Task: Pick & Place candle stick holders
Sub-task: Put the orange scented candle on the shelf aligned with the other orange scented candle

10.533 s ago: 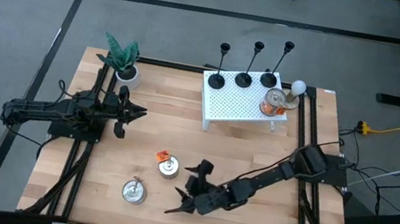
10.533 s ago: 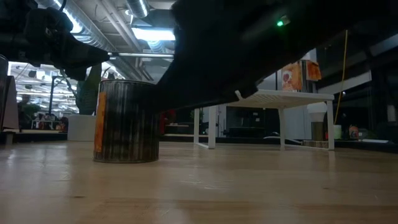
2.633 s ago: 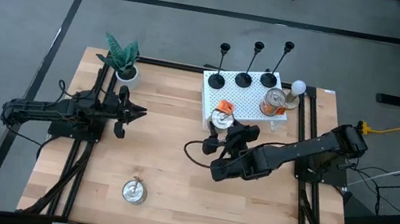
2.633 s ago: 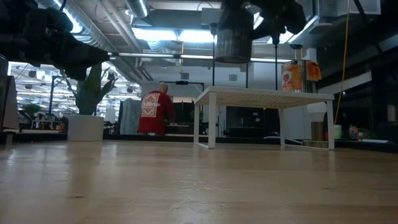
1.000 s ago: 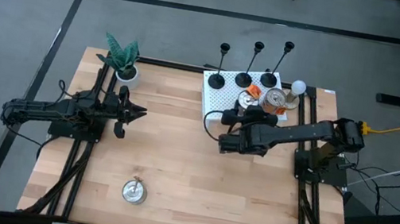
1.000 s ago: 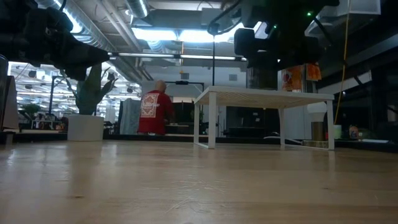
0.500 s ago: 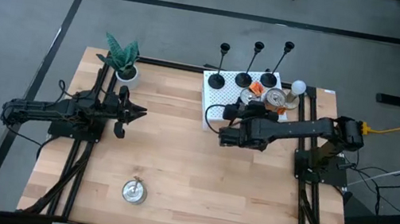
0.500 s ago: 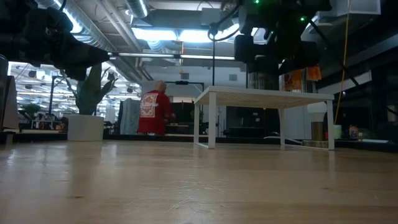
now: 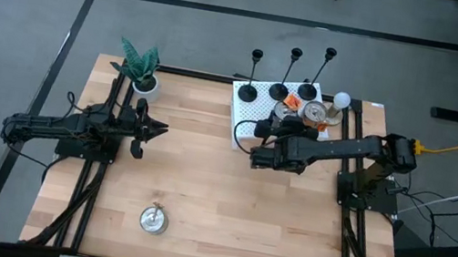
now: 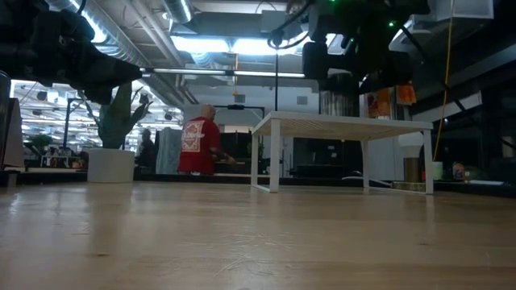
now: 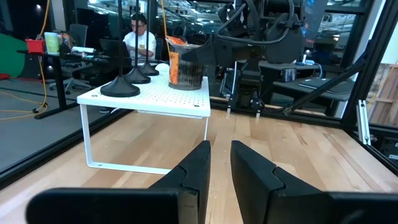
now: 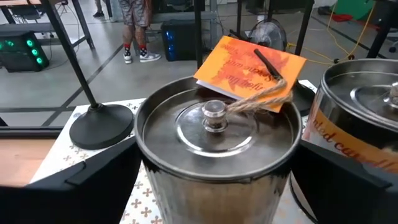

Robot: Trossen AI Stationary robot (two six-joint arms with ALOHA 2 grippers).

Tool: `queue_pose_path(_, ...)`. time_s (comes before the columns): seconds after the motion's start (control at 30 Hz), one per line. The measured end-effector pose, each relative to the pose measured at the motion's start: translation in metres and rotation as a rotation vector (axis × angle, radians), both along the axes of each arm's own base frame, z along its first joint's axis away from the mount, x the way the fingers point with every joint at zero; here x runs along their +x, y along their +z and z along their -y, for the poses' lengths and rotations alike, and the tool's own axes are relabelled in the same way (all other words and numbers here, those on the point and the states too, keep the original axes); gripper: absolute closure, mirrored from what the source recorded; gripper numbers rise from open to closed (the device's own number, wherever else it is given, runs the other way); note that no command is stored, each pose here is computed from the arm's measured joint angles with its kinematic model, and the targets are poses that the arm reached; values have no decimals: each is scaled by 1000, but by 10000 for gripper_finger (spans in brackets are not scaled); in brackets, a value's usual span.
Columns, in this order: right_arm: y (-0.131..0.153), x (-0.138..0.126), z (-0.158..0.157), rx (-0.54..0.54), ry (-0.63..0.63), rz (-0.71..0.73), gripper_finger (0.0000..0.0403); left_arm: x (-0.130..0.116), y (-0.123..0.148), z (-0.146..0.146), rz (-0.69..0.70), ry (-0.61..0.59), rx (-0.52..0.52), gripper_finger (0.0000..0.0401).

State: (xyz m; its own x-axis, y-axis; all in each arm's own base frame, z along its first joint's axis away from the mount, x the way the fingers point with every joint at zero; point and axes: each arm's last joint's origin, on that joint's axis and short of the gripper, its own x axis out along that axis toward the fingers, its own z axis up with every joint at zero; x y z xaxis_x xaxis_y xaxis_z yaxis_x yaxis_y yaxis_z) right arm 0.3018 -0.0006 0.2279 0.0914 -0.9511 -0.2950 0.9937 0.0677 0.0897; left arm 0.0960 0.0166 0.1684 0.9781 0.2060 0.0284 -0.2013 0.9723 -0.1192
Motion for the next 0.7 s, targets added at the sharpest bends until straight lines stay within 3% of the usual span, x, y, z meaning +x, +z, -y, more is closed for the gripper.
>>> queue_pose_path(0.7,13,6,-6,-58,46,-54,3,0,0,0,0,0,0,342)
